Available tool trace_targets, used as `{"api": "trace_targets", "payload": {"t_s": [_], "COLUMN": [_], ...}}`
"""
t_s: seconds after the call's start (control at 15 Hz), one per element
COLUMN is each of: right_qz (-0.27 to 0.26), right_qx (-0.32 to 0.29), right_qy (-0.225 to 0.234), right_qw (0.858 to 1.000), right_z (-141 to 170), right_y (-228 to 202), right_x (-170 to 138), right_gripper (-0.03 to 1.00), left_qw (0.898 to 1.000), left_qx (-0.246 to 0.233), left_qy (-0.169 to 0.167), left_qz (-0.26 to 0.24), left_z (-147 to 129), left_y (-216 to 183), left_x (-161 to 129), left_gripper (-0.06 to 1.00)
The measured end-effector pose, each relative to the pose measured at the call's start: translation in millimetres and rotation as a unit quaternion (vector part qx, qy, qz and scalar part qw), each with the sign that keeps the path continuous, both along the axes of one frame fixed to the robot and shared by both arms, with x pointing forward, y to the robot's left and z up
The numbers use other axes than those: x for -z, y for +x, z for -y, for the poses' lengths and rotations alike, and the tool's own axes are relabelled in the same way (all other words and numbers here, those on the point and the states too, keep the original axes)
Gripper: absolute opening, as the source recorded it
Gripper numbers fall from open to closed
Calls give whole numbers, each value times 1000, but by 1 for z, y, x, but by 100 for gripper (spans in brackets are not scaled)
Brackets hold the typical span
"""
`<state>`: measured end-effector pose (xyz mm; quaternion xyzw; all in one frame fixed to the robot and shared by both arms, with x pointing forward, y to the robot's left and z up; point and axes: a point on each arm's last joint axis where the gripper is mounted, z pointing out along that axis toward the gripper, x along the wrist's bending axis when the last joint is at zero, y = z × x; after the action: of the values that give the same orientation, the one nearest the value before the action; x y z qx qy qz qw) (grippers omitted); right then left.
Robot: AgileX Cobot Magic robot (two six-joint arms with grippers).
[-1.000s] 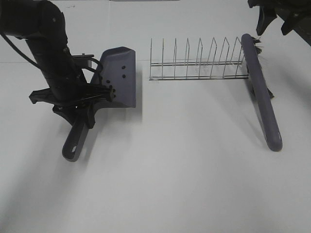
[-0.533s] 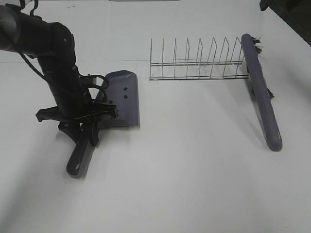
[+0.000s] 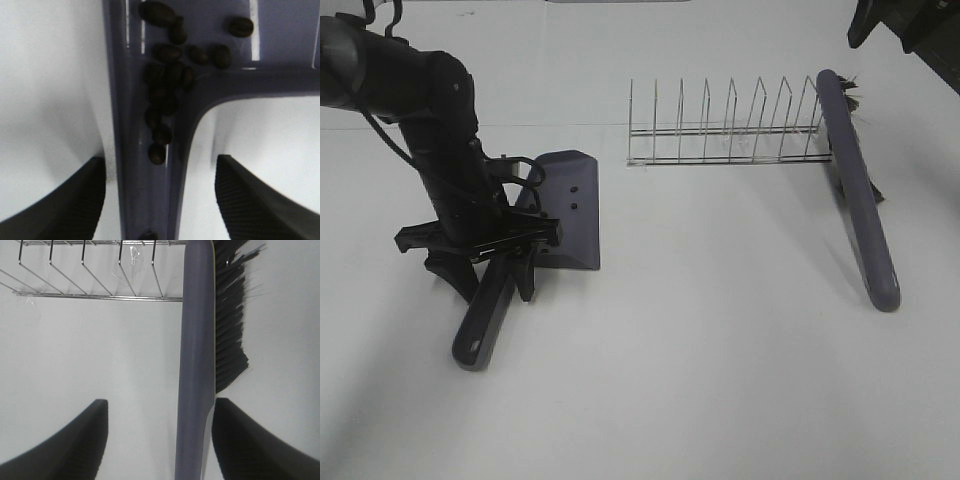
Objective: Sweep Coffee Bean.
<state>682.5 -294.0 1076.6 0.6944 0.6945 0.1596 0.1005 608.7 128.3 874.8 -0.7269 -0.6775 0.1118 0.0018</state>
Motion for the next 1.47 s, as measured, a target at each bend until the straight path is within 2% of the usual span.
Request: {"api": "trace_targets", "payload": {"t_s": [0.27, 0.4, 0.6, 0.8, 0.87, 1.13, 1.33, 1.47], "right_qz": [-13, -22, -46, -69, -74, -46, 28, 85], "right_qx": [0, -2, -9, -10, -10, -10, -8, -8], "right_qy": [0, 0, -2, -2, -2, -2, -5, -8], "right_qw": [1000, 1000, 999, 998, 997, 999, 1000, 996], "right_z": [0, 0, -1, -1, -2, -2, -2, -2], "right_y": [-21, -42, -88, -148, -193, -276, -336, -361], "right_x": [-5, -9, -12, -9, -6, 0, 9, 14], "right_gripper": [55, 55, 55, 55, 55, 55, 55, 55], "left_qw": [1000, 998, 993, 983, 981, 978, 972, 964], "left_qx": [7, 23, 45, 35, 32, 24, 16, 12], "left_qy": [-5, 2, 44, 49, 43, 38, 27, 15], "left_qz": [26, 53, 100, 171, 187, 203, 234, 266], "left_z": [-1, -6, -23, -41, -51, -86, -113, -124], "left_y": [0, -3, -19, -48, -72, -154, -219, -246], "left_x": [-27, -60, -124, -182, -200, -213, -208, -200], "left_gripper": [62, 62, 62, 62, 62, 62, 62, 62]}}
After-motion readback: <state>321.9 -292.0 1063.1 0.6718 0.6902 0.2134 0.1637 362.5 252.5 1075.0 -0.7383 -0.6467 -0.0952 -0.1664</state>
